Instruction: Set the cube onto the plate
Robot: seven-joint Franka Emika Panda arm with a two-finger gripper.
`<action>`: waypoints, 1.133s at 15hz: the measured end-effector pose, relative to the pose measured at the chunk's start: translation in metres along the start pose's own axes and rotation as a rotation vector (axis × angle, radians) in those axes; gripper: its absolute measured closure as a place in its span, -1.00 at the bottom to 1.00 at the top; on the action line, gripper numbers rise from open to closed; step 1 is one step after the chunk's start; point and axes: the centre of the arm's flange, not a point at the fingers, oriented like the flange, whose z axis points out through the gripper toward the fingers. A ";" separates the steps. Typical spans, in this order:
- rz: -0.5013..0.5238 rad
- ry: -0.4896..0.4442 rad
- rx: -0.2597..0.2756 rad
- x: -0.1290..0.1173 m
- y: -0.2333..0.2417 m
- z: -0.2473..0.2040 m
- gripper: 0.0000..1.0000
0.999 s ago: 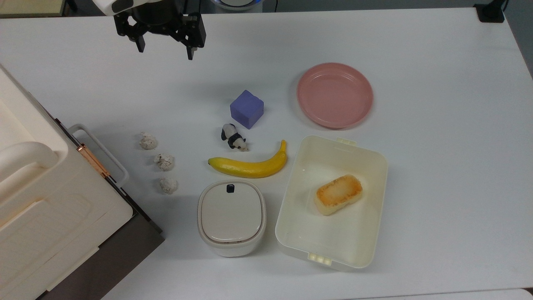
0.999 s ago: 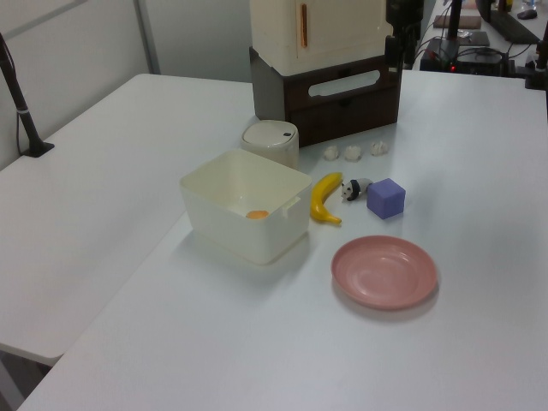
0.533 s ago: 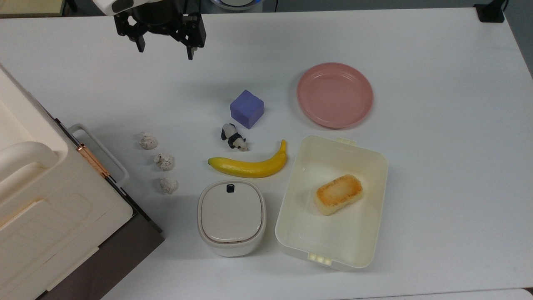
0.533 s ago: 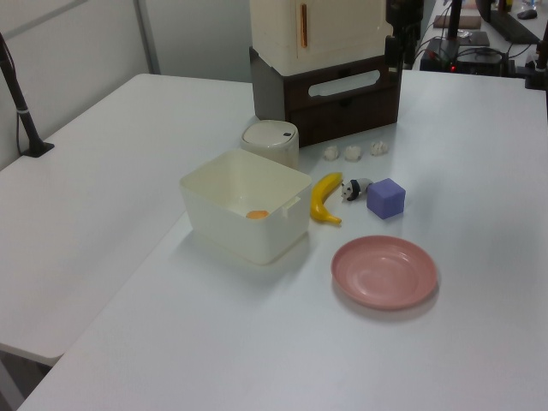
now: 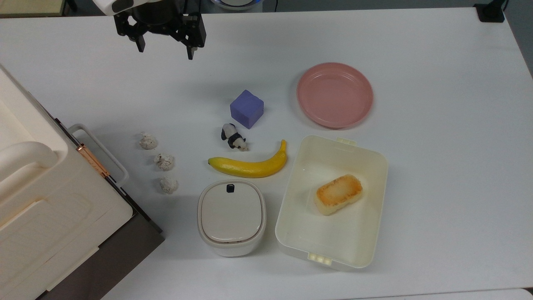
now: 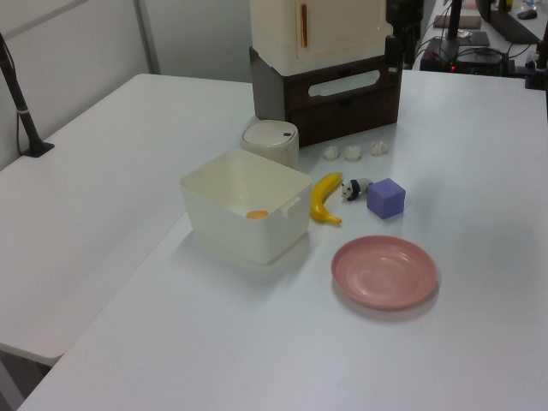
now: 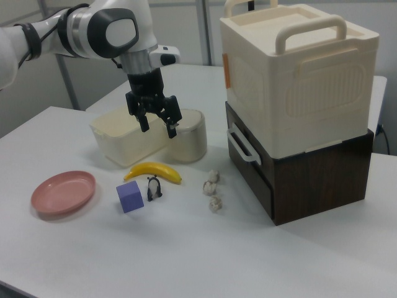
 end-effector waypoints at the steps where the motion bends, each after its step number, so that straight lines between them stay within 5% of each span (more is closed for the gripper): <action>1: -0.001 0.000 0.000 0.000 0.000 0.000 -1.00; 11: -0.003 -0.019 0.002 -0.002 -0.002 0.002 -1.00; 17: -0.009 -0.019 0.080 -0.002 -0.003 0.002 -1.00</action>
